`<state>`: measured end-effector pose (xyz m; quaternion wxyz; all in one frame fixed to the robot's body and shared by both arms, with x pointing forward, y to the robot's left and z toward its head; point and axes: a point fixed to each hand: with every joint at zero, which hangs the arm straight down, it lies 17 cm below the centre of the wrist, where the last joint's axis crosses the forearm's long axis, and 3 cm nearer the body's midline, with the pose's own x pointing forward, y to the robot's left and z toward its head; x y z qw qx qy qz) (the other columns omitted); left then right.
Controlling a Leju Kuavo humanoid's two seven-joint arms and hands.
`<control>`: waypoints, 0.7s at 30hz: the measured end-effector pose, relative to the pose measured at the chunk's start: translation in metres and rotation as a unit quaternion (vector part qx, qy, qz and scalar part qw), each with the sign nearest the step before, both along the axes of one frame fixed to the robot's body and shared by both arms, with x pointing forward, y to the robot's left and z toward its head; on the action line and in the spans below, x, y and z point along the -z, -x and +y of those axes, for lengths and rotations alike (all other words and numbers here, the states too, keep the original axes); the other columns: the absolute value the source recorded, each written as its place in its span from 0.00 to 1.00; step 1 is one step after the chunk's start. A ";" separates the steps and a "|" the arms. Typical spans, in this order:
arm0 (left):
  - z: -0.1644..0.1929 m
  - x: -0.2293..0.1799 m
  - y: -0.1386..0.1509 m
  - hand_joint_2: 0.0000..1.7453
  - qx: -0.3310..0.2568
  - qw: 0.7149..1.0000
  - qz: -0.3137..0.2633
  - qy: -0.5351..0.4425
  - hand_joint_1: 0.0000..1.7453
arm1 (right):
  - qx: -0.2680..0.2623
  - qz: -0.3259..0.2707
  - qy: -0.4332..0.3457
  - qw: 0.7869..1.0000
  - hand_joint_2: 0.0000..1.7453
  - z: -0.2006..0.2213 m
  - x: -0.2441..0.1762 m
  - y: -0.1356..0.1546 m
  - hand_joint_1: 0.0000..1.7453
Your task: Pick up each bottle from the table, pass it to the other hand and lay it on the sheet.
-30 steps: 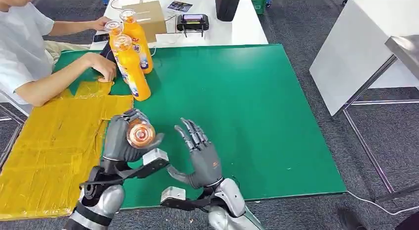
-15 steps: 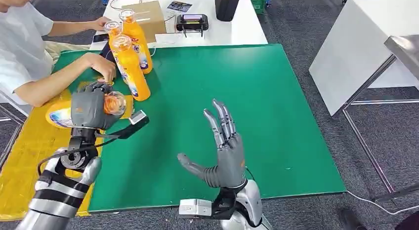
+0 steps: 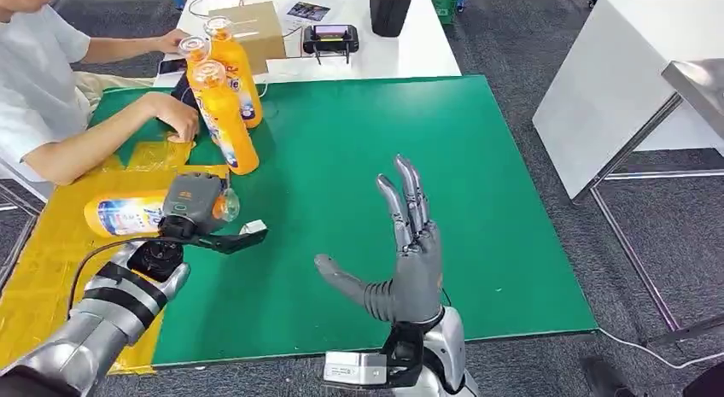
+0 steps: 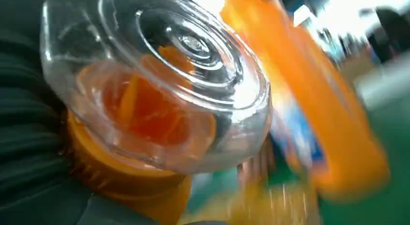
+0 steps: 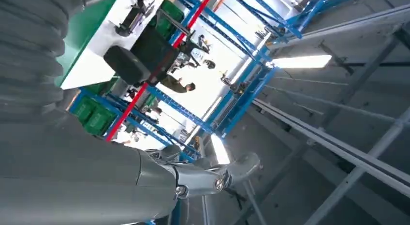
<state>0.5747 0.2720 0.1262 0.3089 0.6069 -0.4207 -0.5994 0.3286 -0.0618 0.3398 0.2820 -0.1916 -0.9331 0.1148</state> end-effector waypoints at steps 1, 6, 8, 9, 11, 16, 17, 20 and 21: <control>0.009 0.017 0.001 1.00 -0.010 1.000 0.023 0.000 1.00 | -0.002 0.000 0.000 1.000 1.00 0.001 0.000 0.000 0.00; 0.049 0.054 0.004 1.00 -0.056 0.996 0.073 0.011 1.00 | -0.011 -0.003 0.002 1.000 1.00 0.003 -0.001 0.001 0.00; 0.060 0.058 0.003 1.00 -0.068 0.994 0.082 0.009 1.00 | -0.011 -0.005 0.003 1.000 1.00 0.003 -0.002 0.001 0.00; 0.066 0.060 0.003 1.00 -0.079 0.993 0.086 0.008 1.00 | -0.011 -0.005 0.003 1.000 1.00 0.003 -0.002 0.001 0.00; 0.079 0.065 0.005 1.00 -0.103 0.990 0.096 0.005 1.00 | -0.013 -0.004 0.002 1.000 1.00 0.004 -0.002 0.001 0.00; 0.096 0.068 0.005 1.00 -0.126 0.986 0.104 0.033 0.00 | -0.016 -0.001 0.001 1.000 1.00 0.005 0.000 0.001 0.00; 0.095 0.068 0.006 1.00 -0.124 0.986 0.101 0.041 0.00 | -0.016 -0.001 0.001 1.000 1.00 0.005 0.001 0.001 0.00; 0.089 0.065 0.007 1.00 -0.098 0.990 0.076 0.069 0.00 | -0.017 -0.001 0.003 1.000 1.00 0.006 0.002 0.002 0.00; 0.084 0.063 0.008 1.00 -0.083 0.991 0.065 0.080 0.00 | -0.017 -0.001 0.004 1.000 1.00 0.006 0.003 0.001 0.00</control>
